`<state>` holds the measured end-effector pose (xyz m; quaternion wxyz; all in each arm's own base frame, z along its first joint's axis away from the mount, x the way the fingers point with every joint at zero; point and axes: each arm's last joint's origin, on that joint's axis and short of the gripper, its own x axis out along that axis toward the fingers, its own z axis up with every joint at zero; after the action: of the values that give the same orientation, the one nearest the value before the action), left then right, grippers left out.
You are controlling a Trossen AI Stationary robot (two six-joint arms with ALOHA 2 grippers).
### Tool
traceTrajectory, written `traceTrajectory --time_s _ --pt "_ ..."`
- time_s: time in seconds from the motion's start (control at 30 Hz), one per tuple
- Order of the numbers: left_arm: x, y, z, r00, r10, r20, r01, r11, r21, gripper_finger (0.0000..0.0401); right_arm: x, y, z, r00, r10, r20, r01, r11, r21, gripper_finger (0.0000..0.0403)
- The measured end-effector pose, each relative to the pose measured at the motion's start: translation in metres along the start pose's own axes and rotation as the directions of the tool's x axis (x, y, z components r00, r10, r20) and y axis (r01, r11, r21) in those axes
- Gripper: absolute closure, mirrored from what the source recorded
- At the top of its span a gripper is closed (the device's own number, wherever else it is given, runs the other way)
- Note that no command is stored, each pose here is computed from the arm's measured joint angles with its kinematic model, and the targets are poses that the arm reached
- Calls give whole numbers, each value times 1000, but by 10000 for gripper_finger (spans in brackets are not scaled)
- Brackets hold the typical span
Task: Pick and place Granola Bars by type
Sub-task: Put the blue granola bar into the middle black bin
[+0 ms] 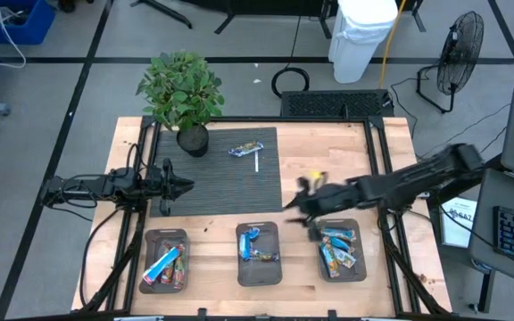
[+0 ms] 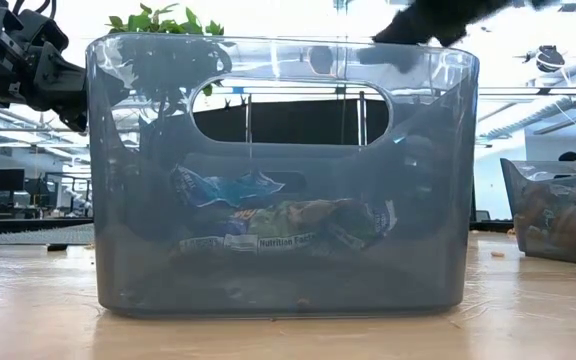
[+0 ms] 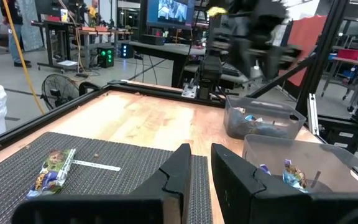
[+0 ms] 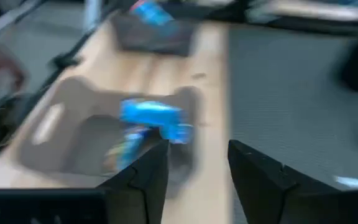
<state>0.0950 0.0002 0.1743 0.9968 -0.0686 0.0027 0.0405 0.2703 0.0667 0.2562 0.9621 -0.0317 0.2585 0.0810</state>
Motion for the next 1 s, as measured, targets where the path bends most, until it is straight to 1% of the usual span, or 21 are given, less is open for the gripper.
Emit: traceTrajectory --time_s 0.07,0.13,0.27,0.37,0.43,0.57,0.67,0.73,0.83,0.9,1.0 --pt "0 0 0 1000 0 0 0 1000 0 334 -19 -6 -20 992 -93 84 90 995 40 251" --pt "0 0 0 1000 0 0 0 1000 0 334 -36 -10 -38 976 -156 154 146 987 72 252" --pt "0 0 0 1000 0 0 0 1000 0 334 -65 -18 -66 943 -196 271 171 979 112 252" --pt "0 0 0 1000 0 0 0 1000 0 334 -79 -24 -85 922 -224 316 197 973 117 253" --pt "0 0 0 1000 0 0 0 1000 0 334 -85 -27 -100 906 -247 344 218 968 121 253" --pt "0 0 0 1000 0 0 0 1000 0 334 -93 -33 -126 849 -294 438 248 955 160 253" --pt "0 0 0 1000 0 1 0 1000 -5 334 -95 -37 -143 817 -328 474 272 944 184 253" --pt "0 0 0 1000 0 0 0 1000 -1 334 -96 -39 -151 806 -346 480 286 938 195 253" --pt "0 0 0 1000 0 1 0 1000 2 334 -100 -41 -151 779 -368 508 304 930 208 253" --pt "0 0 0 1000 1 0 -1 1000 2 334 -101 -43 -152 780 -374 501 317 927 199 253" --pt "0 0 0 1000 0 1 0 1000 2 334 -102 -44 -152 793 -334 510 290 942 167 253"
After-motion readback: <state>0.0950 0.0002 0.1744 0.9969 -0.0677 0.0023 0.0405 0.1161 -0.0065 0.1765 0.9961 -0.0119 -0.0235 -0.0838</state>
